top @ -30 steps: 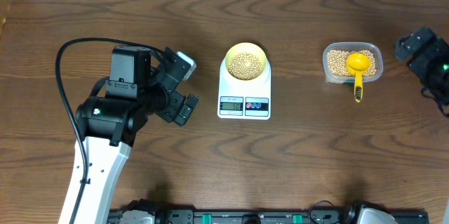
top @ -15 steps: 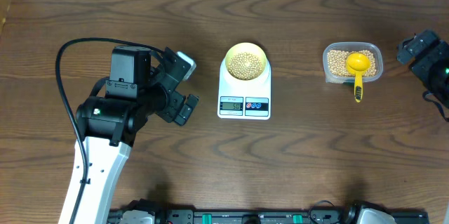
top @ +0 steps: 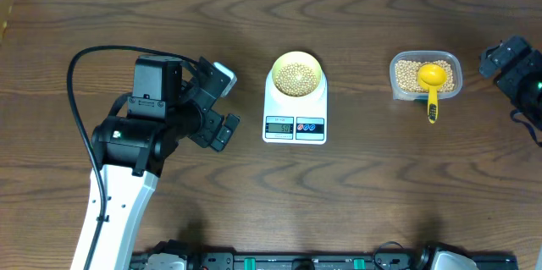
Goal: Scoop item into bowl and weigh 50g on scale
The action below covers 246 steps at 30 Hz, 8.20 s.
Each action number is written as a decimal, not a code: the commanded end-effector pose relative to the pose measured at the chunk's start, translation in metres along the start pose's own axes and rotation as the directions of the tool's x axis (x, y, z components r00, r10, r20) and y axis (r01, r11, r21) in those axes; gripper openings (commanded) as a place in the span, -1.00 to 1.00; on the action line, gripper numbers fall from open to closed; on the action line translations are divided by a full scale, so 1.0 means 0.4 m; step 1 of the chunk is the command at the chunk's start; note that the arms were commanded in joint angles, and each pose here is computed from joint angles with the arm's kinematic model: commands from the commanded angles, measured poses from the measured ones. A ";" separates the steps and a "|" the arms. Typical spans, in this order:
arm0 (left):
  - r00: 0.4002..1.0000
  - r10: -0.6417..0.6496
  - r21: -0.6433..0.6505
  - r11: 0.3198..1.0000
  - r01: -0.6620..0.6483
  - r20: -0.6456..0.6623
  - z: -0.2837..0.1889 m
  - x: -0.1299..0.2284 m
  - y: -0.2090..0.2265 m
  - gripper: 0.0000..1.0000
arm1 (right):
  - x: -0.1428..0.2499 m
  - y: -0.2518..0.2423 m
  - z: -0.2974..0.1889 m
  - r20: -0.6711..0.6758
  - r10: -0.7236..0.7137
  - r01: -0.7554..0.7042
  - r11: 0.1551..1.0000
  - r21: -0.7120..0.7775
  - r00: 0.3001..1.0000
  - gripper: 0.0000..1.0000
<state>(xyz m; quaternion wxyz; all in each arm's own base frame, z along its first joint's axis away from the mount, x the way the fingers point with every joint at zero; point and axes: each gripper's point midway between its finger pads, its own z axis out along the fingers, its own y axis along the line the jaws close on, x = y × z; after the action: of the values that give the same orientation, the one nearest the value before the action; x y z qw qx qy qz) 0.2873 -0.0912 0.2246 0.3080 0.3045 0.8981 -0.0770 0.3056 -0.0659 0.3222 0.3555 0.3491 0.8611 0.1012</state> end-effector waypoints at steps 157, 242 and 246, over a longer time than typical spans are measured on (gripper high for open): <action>0.907 0.013 -0.290 0.949 0.121 0.421 -0.120 0.059 0.021 0.95 | 0.433 -0.106 0.183 0.683 -0.520 0.745 0.665 -0.052 0.512 0.98; 0.753 0.009 -0.383 0.865 0.324 0.657 0.062 0.284 0.059 0.95 | 0.433 -0.106 0.183 0.683 -0.520 0.745 0.665 -0.052 0.513 0.98; 0.754 0.008 -0.383 0.865 0.324 0.657 0.063 0.284 0.059 0.95 | 0.433 -0.106 0.183 0.683 -0.520 0.745 0.666 -0.052 0.513 0.99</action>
<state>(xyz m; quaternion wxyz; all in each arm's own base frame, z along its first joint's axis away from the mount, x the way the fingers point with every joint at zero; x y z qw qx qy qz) 0.2424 -0.0265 0.1538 0.6652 0.1033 0.7392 0.0188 0.2462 0.0124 0.1572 0.6803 -0.0431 0.7316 -0.0089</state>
